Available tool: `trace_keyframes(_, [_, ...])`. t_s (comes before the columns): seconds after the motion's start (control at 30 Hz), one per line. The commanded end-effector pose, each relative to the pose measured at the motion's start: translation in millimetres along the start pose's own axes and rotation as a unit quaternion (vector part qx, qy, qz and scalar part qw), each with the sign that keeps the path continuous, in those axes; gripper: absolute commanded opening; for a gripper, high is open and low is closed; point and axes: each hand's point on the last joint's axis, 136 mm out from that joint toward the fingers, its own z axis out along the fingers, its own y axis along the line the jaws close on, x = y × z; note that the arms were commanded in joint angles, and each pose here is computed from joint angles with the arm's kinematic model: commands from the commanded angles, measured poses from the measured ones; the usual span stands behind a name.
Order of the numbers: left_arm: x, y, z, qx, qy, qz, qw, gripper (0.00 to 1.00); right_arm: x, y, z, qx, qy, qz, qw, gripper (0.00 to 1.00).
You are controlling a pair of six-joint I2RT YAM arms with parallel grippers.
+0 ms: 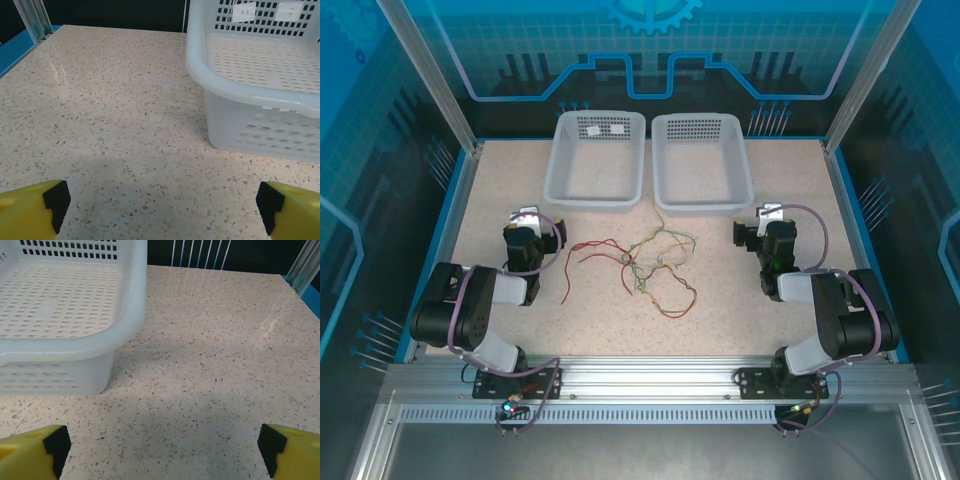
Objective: Untangle the cables
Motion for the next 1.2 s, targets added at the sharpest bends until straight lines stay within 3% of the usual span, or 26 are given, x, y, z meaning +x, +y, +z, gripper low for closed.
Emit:
trace_keyframes(0.0, [-7,-2,1,0.003,-0.008,-0.003,1.0,0.99,-3,2,-1,-0.002,-0.009,0.008,1.0,1.0])
trace_keyframes(0.23, [-8,-1,-1,0.0,-0.012,-0.004,1.0,0.99,-4,2,-1,-0.002,-0.011,0.008,1.0,1.0])
trace_keyframes(0.43, [-20,-9,-36,0.021,-0.095,0.011,0.995,0.99,-13,11,-12,-0.015,-0.029,-0.012,0.999,1.0])
trace_keyframes(0.5, [-19,-13,-38,0.029,-0.098,0.017,0.995,0.99,-16,5,-12,0.001,-0.027,-0.008,1.0,1.0])
trace_keyframes(0.57, [-24,-21,-42,0.027,-0.109,0.044,0.993,0.99,-27,3,-19,0.016,-0.018,-0.012,1.0,1.0])
trace_keyframes(0.63, [-40,-47,-59,0.025,-0.132,0.114,0.984,0.99,-56,9,-37,-0.001,0.009,0.011,1.0,1.0])
trace_keyframes(0.7, [-71,-85,-83,0.028,-0.152,0.161,0.975,0.99,-77,25,-59,-0.06,0.037,0.066,0.995,1.0])
trace_keyframes(0.77, [-87,-127,-101,0.111,-0.094,0.148,0.978,0.98,-90,56,-82,-0.154,0.049,0.092,0.982,0.94])
trace_keyframes(0.83, [-95,-144,-113,0.154,0.006,0.07,0.986,0.84,-87,84,-105,-0.223,0.063,0.087,0.969,0.84])
trace_keyframes(0.9, [-85,-157,-124,0.177,0.075,0.054,0.98,0.71,-67,94,-117,-0.235,0.108,0.1,0.961,0.77])
trace_keyframes(1.0, [-61,-175,-147,0.186,0.126,0.079,0.971,0.54,-21,105,-131,-0.254,0.192,0.126,0.939,0.66])
trace_keyframes(1.17, [-17,-187,-169,0.229,0.234,0.02,0.945,0.48,30,114,-146,-0.256,0.249,0.125,0.926,0.58])
